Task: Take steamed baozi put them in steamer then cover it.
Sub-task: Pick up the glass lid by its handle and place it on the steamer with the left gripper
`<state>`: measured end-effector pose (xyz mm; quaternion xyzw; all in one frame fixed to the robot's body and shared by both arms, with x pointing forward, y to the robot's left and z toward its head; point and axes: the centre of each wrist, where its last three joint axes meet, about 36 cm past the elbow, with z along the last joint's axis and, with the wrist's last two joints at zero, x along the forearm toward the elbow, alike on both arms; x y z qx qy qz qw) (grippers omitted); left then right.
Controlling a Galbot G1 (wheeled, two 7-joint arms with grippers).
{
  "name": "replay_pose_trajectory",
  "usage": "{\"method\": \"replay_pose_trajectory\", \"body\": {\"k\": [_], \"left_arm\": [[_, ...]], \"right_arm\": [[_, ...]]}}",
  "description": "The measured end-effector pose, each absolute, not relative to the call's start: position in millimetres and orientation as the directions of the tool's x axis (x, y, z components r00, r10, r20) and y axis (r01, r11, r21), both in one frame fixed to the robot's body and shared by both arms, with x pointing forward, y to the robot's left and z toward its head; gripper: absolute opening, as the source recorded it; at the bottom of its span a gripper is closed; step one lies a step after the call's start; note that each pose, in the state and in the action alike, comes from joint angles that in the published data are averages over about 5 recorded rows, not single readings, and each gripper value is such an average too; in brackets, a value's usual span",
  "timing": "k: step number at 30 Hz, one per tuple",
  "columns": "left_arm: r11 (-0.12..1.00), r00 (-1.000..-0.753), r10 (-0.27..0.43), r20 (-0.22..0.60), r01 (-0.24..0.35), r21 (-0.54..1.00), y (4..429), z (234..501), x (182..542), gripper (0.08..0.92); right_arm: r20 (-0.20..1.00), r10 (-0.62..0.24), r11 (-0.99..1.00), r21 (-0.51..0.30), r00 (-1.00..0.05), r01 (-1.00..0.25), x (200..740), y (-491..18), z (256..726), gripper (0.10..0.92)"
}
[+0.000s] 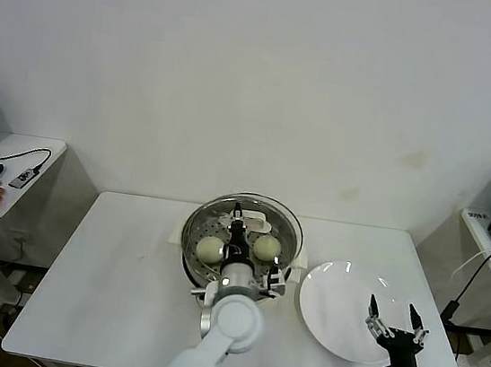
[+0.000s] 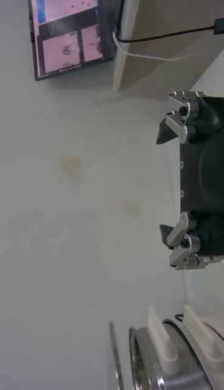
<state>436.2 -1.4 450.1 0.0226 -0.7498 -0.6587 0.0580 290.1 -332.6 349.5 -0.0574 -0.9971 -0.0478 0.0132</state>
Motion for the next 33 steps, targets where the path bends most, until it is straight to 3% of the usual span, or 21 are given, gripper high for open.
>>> {"method": "replay_pose_trajectory", "body": {"k": [33], "left_arm": [[0.126,-0.986,-0.138,0.089,0.072,0.989,4.0,433.9,438.0,0.144]], "right_arm": [[0.038,0.110,0.989,0.092,-0.993,0.113,289.3,-330.4,346.2,0.823]]}}
